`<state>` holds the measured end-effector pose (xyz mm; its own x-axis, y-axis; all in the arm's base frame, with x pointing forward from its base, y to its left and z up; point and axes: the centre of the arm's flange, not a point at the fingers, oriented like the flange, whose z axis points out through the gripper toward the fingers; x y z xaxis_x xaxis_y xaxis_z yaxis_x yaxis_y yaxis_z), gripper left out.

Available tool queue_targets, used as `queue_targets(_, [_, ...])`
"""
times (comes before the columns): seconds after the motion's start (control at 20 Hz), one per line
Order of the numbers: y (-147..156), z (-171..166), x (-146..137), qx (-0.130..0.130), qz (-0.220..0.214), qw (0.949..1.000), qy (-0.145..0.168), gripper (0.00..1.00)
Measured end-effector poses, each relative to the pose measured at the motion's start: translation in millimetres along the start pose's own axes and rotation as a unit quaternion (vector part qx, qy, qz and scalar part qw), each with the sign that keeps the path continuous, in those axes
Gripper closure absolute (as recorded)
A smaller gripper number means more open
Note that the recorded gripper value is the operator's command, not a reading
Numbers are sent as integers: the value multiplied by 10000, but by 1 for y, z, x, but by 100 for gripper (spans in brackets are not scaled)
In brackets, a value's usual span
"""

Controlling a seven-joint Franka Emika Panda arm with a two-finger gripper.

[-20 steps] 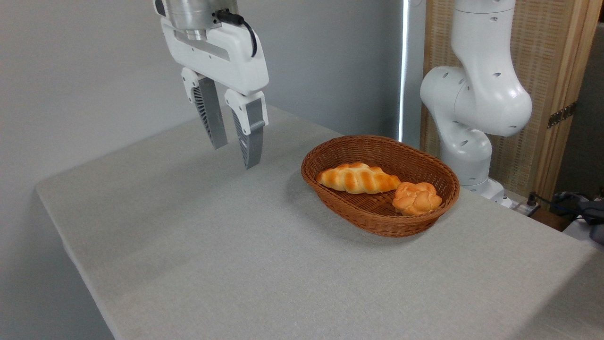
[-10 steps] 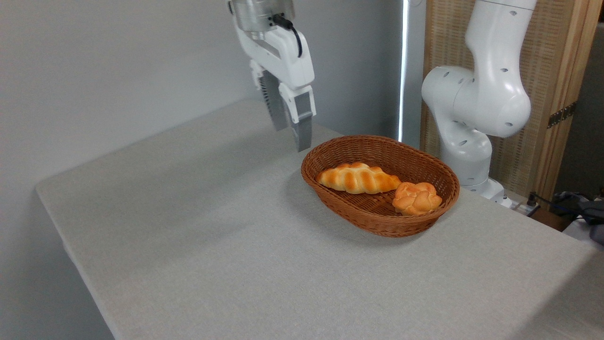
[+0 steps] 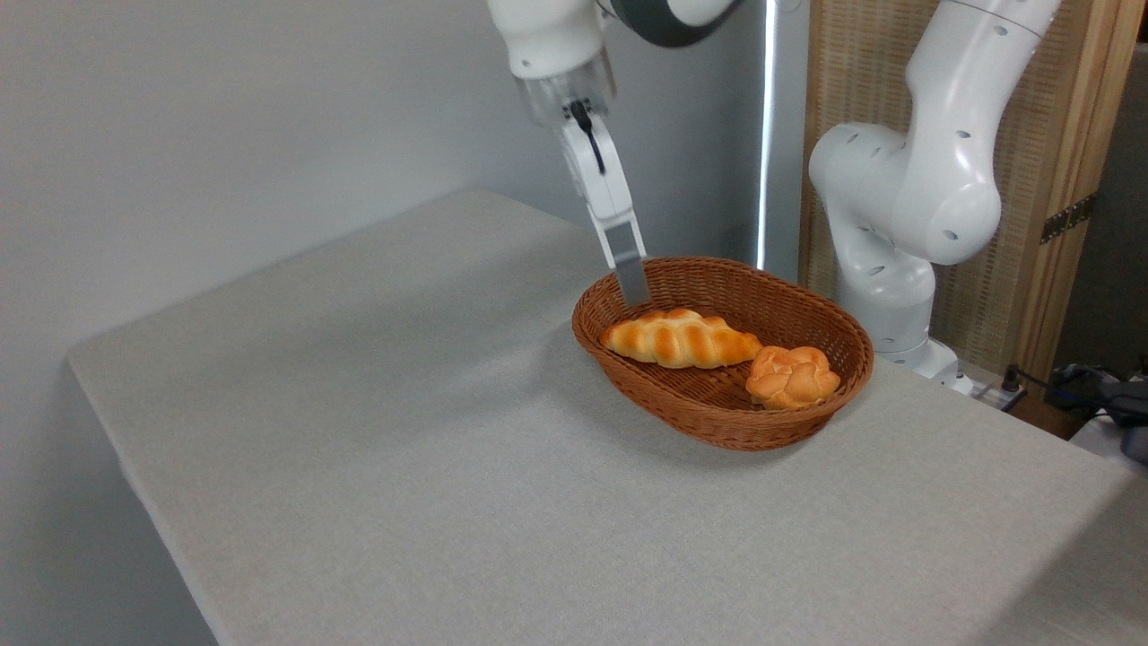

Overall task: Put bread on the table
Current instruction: 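Move the open gripper over the braided bread roll in the basket, then lower the gripper onto the braided roll and close on it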

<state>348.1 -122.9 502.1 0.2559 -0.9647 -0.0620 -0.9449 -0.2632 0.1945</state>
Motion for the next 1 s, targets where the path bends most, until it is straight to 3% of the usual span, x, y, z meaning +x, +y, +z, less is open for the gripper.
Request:
queue_targets(0.3, [10, 42, -14, -274, 440, 9986, -117, 0])
queue_targets(0.6, [8, 72, -15, -256, 479, 9985, -109, 0])
queue_targets(1.0, [5, 77, -16, -148, 857, 9961, -172, 0])
